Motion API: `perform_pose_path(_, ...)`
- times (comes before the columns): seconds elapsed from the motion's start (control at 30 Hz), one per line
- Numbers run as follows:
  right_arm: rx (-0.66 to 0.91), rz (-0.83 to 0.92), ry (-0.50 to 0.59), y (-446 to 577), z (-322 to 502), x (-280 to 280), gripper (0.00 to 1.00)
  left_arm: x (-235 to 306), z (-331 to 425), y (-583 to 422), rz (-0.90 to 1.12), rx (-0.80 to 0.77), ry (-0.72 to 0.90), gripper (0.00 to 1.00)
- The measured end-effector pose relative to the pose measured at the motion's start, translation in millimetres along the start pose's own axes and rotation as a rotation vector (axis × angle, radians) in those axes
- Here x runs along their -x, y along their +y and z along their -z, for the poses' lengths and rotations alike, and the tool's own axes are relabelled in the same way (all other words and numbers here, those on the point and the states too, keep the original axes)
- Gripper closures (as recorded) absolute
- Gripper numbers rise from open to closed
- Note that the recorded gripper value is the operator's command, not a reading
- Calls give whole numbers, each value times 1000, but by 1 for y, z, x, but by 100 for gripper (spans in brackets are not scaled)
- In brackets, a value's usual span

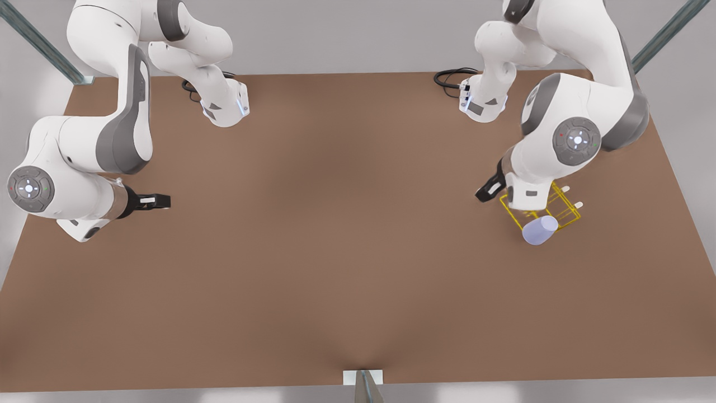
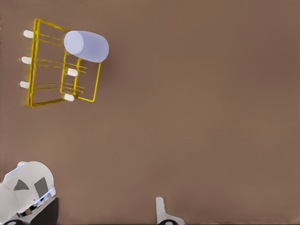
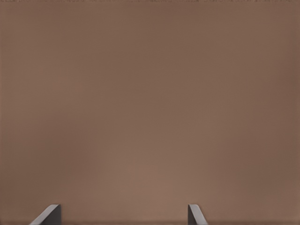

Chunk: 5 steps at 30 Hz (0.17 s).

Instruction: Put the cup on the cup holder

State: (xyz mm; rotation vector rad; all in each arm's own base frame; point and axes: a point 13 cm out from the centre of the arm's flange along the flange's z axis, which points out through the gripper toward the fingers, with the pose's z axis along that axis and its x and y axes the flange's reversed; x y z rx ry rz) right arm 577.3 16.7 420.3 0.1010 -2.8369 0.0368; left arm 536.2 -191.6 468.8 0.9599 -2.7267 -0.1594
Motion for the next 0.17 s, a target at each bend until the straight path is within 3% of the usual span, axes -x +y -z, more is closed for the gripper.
perform_pose_path(0.17,0,0,1,0,0,0,0,-5,-6,21,-243,70,15,0)
